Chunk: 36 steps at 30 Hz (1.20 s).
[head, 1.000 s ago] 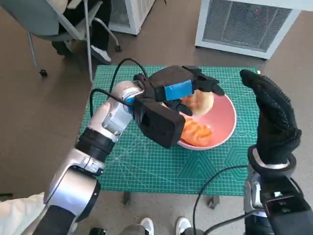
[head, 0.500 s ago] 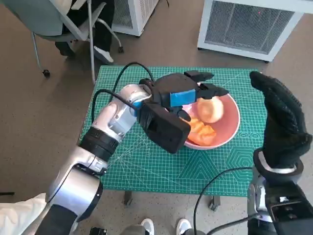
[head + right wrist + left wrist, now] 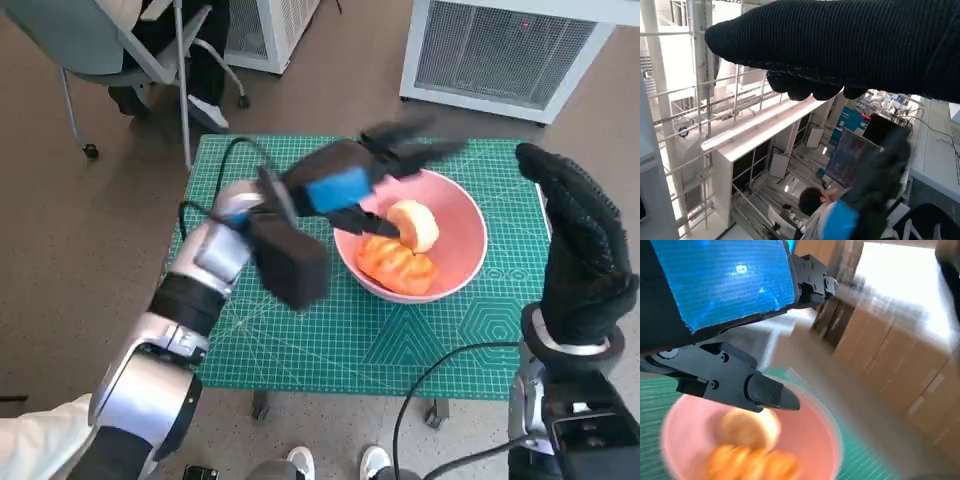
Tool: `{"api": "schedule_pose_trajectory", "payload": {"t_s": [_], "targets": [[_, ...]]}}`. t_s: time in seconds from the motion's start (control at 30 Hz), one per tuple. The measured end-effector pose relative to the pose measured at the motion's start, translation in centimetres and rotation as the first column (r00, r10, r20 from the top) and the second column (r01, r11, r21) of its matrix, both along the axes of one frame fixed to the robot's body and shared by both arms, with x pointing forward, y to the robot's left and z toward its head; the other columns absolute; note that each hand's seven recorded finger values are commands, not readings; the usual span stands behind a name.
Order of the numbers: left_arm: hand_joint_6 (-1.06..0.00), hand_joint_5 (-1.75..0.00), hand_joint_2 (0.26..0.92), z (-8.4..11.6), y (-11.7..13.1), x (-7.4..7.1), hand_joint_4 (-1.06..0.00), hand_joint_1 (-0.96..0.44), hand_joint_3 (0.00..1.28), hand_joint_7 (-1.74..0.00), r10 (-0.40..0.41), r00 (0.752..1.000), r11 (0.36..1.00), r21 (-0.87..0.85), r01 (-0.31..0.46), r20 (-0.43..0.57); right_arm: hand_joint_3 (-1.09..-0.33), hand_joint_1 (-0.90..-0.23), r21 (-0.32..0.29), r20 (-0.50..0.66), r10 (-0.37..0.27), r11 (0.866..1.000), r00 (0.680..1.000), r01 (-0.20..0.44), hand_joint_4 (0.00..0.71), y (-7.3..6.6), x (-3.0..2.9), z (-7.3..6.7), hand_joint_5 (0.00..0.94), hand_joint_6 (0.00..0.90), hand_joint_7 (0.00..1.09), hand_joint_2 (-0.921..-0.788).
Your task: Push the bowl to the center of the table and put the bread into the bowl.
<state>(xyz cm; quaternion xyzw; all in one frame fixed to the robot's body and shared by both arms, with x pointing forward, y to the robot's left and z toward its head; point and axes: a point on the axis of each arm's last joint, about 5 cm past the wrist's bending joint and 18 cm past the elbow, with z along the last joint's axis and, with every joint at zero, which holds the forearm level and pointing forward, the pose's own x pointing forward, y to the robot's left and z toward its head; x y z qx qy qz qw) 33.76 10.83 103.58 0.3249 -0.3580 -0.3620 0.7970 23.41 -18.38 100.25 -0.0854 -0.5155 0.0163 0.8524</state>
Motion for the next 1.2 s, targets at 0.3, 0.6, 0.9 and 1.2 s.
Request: {"api": "schedule_pose_trajectory", "payload": {"t_s": [0.3, 0.6, 0.9, 1.2], "targets": [[-0.03, -0.09, 0.921, -1.4, 2.0, -1.8, -0.23, -0.32, 0.29, -0.66, -0.028, 0.997, 0.892, -0.452, -0.009, -0.075, -0.493, -0.390, -0.022, 0.005, -0.031, 0.999, 1.000, 0.031, 0.464, -0.3, 0.20, 0.7, 0.000, 0.188, 0.62, -0.921], [0.00, -0.35, 0.921, -3.0, 2.3, -3.8, -0.13, -0.31, 0.33, -0.80, -0.111, 0.980, 0.756, -0.654, -0.026, -0.167, -0.499, -0.405, -0.022, 0.014, -0.042, 0.999, 0.999, 0.043, 0.448, -0.1, 0.50, 1.8, 0.000, 0.178, 0.62, -0.921], [0.00, -0.58, 0.921, -2.8, 3.0, -4.9, 0.00, -0.30, 0.36, -0.84, -0.154, 0.968, 0.730, -0.683, -0.024, -0.200, -0.503, -0.408, -0.028, 0.019, -0.051, 0.998, 0.999, 0.051, 0.442, 0.2, 0.88, 2.6, 0.000, 0.172, 0.63, -0.921], [0.00, -0.62, 0.919, -2.6, 3.0, -5.9, 0.00, -0.32, 0.37, -0.89, -0.144, 0.973, 0.711, -0.702, -0.025, -0.181, -0.504, -0.407, -0.002, 0.025, -0.015, 1.000, 1.000, 0.015, 0.436, 0.7, 1.12, 3.0, 0.000, 0.170, 0.65, -0.921]]}}
